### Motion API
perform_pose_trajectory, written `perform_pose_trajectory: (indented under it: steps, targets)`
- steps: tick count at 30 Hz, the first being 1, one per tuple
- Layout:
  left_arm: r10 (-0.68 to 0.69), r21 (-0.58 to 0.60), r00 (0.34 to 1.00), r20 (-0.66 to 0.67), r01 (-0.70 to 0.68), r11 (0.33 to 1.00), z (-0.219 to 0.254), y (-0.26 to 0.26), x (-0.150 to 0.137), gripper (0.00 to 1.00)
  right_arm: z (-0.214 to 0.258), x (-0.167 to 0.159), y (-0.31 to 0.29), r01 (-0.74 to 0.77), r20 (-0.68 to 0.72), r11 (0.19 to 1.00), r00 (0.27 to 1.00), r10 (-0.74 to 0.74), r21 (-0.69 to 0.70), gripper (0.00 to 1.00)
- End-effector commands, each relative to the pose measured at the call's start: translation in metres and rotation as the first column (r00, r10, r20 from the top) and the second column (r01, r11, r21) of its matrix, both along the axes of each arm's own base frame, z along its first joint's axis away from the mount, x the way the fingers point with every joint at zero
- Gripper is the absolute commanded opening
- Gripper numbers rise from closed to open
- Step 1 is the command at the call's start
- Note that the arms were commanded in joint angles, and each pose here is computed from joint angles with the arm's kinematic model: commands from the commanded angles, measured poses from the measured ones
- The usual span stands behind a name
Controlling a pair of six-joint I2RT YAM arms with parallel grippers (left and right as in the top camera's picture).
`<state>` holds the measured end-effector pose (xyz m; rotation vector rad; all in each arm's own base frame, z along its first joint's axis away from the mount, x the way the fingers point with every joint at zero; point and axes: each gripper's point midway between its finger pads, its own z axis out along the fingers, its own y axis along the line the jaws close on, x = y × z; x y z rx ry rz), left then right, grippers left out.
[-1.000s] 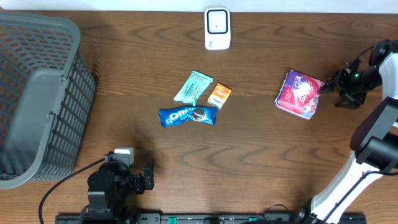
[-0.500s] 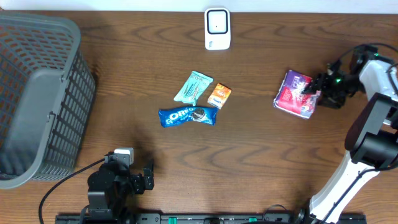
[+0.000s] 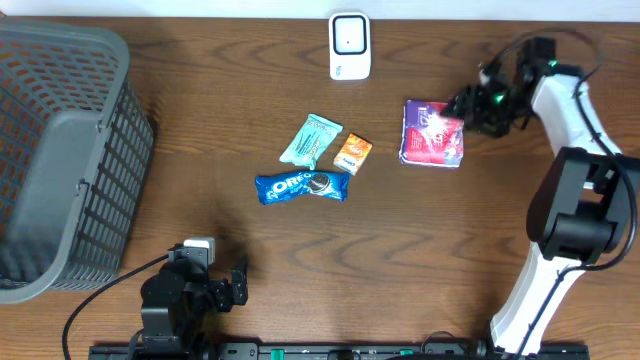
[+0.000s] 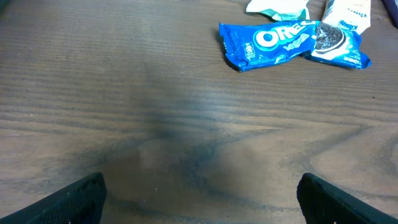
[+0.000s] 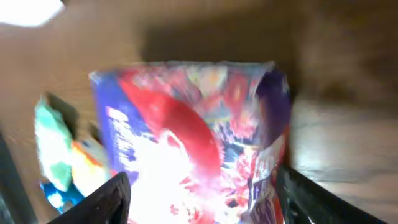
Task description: Scan the item barcode
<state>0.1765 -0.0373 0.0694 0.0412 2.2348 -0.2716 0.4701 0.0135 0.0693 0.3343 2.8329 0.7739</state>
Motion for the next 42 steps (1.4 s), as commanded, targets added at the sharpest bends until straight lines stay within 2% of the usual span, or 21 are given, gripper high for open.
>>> perform_pose_trajectory:
  steps: [1,4,9,13,18,22,24,28,31,32,33,34,38,40,41,42]
  targets:
    - [-0.023,0.006,1.000,-0.015,0.023,1.000,-0.004,-0.003,-0.004,0.98,0.042,0.011,-0.013,0.024,0.040,0.999,0.999,-0.023,-0.037,0.72]
    - [-0.023,0.006,1.000,-0.015,0.023,1.000,-0.004,-0.003,-0.004,0.98,0.069,0.003,0.002,-0.030,0.026,0.999,0.999,0.031,-0.035,0.72]
    - [-0.023,0.006,1.000,-0.015,0.023,1.000,-0.004,-0.003,-0.004,0.98,0.067,-0.010,0.056,-0.146,-0.009,0.989,0.989,0.146,-0.029,0.70]
    - [-0.023,0.006,1.000,-0.015,0.023,1.000,-0.004,-0.003,-0.004,0.98,0.054,-0.019,0.121,-0.263,-0.001,0.964,0.965,0.263,-0.032,0.56]
    - [-0.023,0.006,1.000,-0.015,0.023,1.000,-0.004,-0.003,-0.004,0.98,0.017,-0.034,0.167,-0.194,-0.086,0.974,0.979,0.184,-0.120,0.48]
    - [-0.023,0.006,1.000,-0.015,0.023,1.000,-0.004,-0.003,-0.004,0.98,-0.018,-0.047,0.172,-0.093,-0.138,0.969,0.988,0.062,-0.228,0.48]
    - [-0.023,0.006,1.000,-0.015,0.023,1.000,-0.004,-0.003,-0.004,0.98,-0.032,-0.053,0.177,-0.093,-0.151,0.971,0.987,0.060,-0.218,0.49]
    - [-0.023,0.006,1.000,-0.015,0.023,1.000,-0.004,-0.003,-0.004,0.98,-0.059,-0.061,0.200,-0.117,-0.133,0.991,0.985,0.106,-0.071,0.49]
    - [-0.023,0.006,1.000,-0.015,0.023,1.000,-0.004,-0.003,-0.004,0.98,-0.070,-0.066,0.204,-0.114,-0.130,0.993,0.985,0.109,-0.032,0.50]
    - [-0.023,0.006,1.000,-0.015,0.023,1.000,-0.004,-0.003,-0.004,0.98,-0.075,-0.068,0.204,-0.107,-0.135,0.994,0.986,0.102,-0.028,0.42]
    - [-0.023,0.006,1.000,-0.015,0.023,1.000,-0.004,-0.003,-0.004,0.98,-0.078,-0.072,0.201,-0.090,-0.153,0.995,0.985,0.085,-0.028,0.15]
    - [-0.023,0.006,1.000,-0.015,0.023,1.000,-0.004,-0.003,-0.004,0.98,-0.078,-0.072,0.202,-0.091,-0.157,0.996,0.984,0.087,-0.017,0.03]
    - [-0.023,0.006,1.000,-0.015,0.023,1.000,-0.004,-0.003,-0.004,0.98,-0.048,-0.066,0.213,-0.143,-0.123,0.973,0.978,0.167,0.181,0.01]
    - [-0.023,0.006,1.000,-0.015,0.023,1.000,-0.004,-0.003,-0.004,0.98,-0.015,-0.059,0.217,-0.222,-0.038,0.904,0.967,0.253,0.365,0.01]
    - [-0.023,0.006,1.000,-0.015,0.023,1.000,-0.004,-0.003,-0.004,0.98,0.005,-0.057,0.218,-0.278,0.033,0.842,0.954,0.297,0.462,0.01]
    - [-0.023,0.006,1.000,-0.015,0.023,1.000,-0.004,-0.003,-0.004,0.98,0.014,-0.056,0.217,-0.305,0.069,0.811,0.947,0.313,0.499,0.01]
